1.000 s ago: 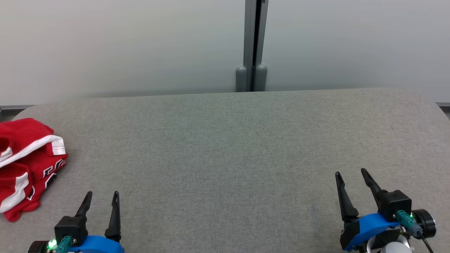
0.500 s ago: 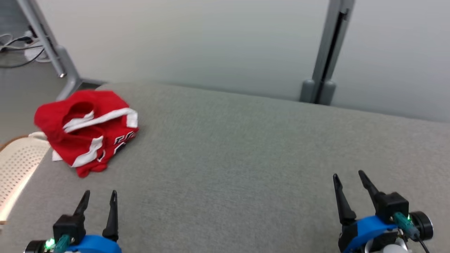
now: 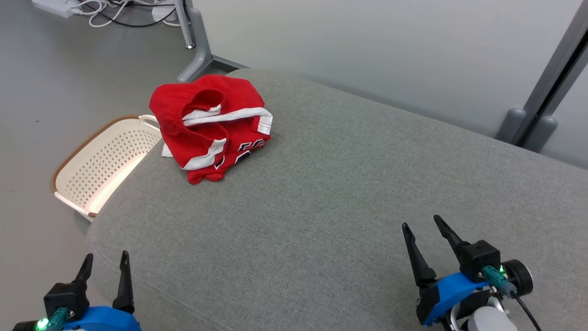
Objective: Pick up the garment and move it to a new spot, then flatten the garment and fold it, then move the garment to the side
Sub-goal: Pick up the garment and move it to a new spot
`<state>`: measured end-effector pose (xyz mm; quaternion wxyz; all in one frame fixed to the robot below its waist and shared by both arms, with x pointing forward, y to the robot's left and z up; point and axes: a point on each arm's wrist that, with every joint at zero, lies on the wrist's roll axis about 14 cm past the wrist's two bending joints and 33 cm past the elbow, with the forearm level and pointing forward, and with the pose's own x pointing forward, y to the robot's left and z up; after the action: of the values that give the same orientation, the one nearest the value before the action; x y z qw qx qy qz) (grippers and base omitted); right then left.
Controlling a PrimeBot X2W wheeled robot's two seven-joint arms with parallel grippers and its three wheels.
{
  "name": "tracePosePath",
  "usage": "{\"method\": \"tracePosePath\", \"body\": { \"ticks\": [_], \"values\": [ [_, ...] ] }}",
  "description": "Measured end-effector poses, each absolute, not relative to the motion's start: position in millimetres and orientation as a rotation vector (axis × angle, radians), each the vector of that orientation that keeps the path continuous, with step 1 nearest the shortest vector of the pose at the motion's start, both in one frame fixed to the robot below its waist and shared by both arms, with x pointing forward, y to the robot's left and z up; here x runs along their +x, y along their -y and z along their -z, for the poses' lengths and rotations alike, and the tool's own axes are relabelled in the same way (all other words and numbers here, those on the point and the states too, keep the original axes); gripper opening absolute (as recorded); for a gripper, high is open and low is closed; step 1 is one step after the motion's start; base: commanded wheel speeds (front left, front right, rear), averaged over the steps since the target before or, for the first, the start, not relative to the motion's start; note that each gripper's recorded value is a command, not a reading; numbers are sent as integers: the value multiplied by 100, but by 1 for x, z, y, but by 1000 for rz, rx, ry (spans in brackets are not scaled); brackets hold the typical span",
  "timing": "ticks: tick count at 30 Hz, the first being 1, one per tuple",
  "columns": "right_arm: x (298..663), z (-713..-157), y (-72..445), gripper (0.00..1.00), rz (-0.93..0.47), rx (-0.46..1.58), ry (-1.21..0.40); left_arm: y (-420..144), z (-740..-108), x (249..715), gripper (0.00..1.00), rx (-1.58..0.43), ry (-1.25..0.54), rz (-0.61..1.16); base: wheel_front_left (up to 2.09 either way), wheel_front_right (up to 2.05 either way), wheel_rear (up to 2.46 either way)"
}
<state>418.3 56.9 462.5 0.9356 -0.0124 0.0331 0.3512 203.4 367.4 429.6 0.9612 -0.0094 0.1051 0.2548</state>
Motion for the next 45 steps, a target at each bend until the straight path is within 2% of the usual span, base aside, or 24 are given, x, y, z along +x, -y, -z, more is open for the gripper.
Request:
{"method": "tracePosePath", "body": {
  "ticks": [6, 12, 29, 41, 42, 44, 45],
  "values": [
    [418, -457, -75, 100, -770, -15, -80, -371, -426, 198, 100, -30, -228, -551, 0, 0, 0],
    [420, -452, -73, 100, -765, -20, -88, -372, -430, 215, 100, -56, -215, -535, 0, 0, 0],
    [471, -400, -44, 100, -684, -22, -140, -405, -460, 374, 100, 21, -199, -382, 0, 0, 0],
    [492, -378, -10, 100, -585, -14, -153, -430, -434, 424, 100, 78, -287, -394, 0, 0, 0],
    [493, -378, -7, 100, -578, -13, -152, -433, -434, 426, 96, 82, -290, -403, 0, 0, 0],
    [494, -378, -4, 100, -570, -12, -151, -434, -430, 427, 13, 88, -302, -406, 0, 0, 0],
    [494, -378, -3, 100, -565, -10, -151, -435, -428, 427, 0, 88, -308, -411, 0, 0, 0]
  ]
}}
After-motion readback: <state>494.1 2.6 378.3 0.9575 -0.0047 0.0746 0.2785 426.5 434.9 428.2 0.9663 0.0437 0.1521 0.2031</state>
